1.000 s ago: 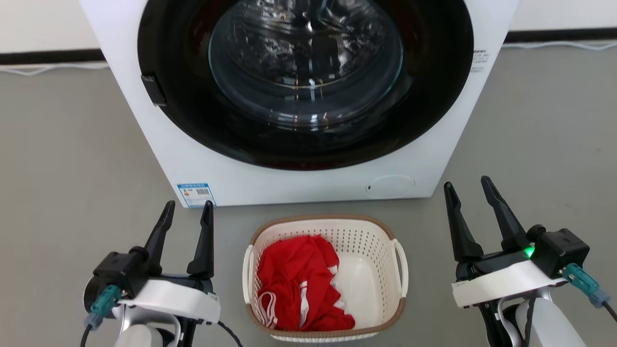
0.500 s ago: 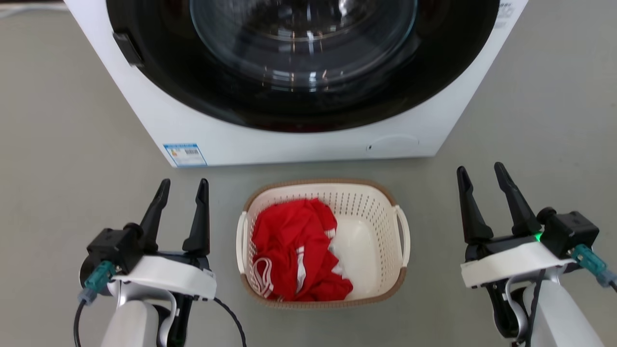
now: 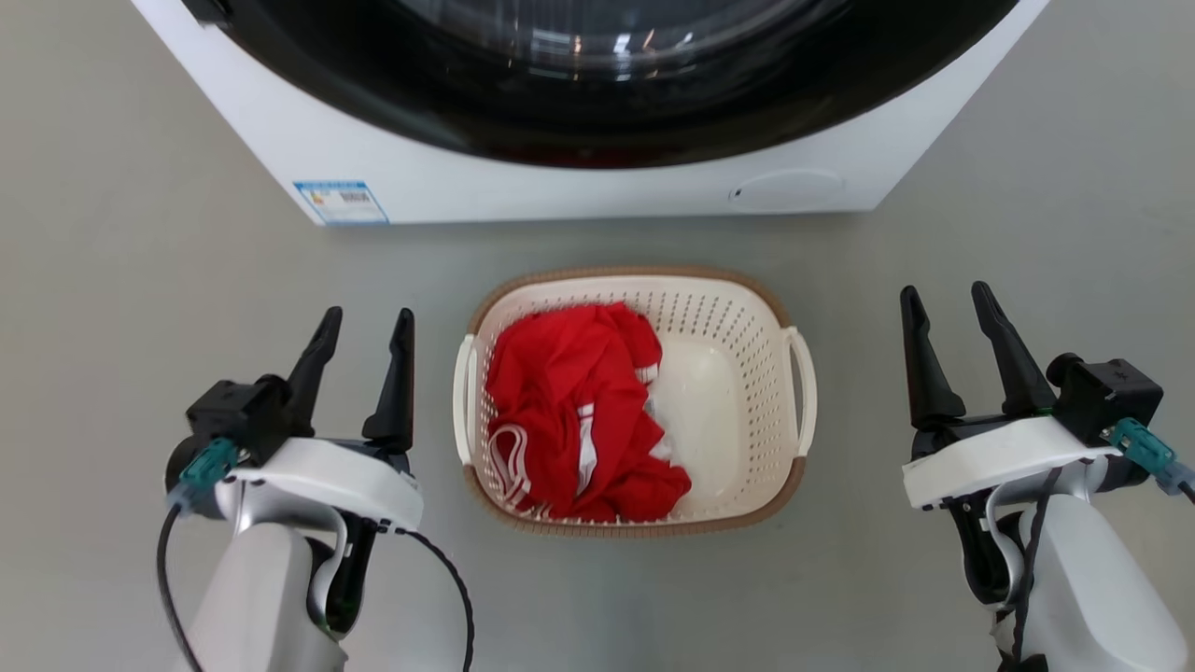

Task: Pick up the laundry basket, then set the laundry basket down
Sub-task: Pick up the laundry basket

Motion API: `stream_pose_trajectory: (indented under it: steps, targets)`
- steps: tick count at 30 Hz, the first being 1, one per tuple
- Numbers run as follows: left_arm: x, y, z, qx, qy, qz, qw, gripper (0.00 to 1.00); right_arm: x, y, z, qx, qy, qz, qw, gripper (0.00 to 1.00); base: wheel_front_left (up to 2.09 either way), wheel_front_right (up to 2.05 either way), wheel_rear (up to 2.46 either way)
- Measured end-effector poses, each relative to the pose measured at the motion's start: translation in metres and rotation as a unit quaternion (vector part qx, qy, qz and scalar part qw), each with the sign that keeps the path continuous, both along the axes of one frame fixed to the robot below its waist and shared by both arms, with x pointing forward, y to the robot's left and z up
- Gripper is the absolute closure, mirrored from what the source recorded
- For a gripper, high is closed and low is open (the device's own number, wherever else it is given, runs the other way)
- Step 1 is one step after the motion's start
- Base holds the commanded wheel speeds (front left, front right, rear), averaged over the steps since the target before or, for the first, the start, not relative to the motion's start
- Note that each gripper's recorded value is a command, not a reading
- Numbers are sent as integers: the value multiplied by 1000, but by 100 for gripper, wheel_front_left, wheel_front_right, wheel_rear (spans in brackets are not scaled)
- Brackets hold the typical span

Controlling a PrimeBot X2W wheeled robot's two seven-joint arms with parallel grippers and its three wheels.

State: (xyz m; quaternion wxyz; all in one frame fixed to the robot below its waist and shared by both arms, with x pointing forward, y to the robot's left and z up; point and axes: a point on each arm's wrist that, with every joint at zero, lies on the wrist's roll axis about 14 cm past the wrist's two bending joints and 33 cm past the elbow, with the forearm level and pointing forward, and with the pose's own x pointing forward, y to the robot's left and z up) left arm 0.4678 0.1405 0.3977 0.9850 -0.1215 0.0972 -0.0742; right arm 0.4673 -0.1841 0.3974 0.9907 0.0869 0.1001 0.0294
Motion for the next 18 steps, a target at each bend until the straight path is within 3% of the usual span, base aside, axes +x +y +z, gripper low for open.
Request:
stream_pose_trajectory:
  steps: [18]
  targets:
    - [12,-11,-91,4,115,-31,993,0,13,4,-98,7,122,0,992,0,0,0,0]
